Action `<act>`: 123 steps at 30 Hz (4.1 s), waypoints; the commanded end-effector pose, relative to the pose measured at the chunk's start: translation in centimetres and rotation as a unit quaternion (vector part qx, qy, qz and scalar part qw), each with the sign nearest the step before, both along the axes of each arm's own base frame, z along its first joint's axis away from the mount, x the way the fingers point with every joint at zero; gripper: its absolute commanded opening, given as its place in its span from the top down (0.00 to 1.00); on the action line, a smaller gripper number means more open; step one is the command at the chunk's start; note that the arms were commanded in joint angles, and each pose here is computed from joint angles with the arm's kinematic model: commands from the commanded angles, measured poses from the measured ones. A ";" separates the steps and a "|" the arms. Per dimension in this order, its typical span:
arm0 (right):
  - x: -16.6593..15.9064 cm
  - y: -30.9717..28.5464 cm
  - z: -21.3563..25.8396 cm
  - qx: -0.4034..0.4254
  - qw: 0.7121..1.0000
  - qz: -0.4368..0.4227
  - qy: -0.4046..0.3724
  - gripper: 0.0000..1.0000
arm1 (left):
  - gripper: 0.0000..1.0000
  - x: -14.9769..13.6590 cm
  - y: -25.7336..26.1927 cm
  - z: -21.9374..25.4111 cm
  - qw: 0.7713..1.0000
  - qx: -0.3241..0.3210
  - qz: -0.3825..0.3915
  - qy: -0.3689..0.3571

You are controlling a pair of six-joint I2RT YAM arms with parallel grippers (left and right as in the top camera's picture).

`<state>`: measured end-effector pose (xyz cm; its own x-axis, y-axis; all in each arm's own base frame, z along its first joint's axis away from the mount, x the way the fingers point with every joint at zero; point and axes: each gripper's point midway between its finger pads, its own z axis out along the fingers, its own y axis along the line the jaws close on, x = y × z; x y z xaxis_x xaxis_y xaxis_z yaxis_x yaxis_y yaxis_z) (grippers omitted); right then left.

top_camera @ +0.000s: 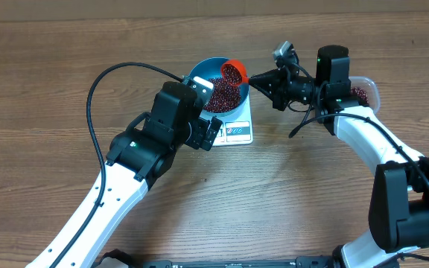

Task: Scoop item into bowl and weigh 150g on scale
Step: 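Hold the scoop tilted over the bowl, pouring out the beans, then carry the empty scoop right back to the bean tub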

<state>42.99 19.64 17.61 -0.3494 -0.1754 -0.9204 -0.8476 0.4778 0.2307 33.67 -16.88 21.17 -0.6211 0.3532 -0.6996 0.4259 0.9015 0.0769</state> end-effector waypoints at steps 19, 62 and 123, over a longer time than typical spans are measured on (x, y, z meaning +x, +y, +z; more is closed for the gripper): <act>1.0 -0.4 0.0 -0.051 0.995 0.003 -0.084 0.96 | 0.00 -0.2 0.0 0.8 1.000 -0.005 -0.005 -0.009; 0.9 -0.4 -0.1 -0.061 0.993 0.011 -0.101 0.96 | 0.00 -0.2 0.0 0.8 1.000 -0.005 -0.005 -0.009; 1.8 -12.5 8.6 -0.034 0.981 -0.147 -0.124 0.96 | 0.00 -0.2 0.0 0.8 1.000 -0.005 -0.005 -0.009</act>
<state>44.98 9.79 24.86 -0.0750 -0.2524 -0.9647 -0.7518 0.6499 -0.1116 33.66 -16.88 21.16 -0.6213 0.3533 -0.6994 0.4260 0.9015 0.0770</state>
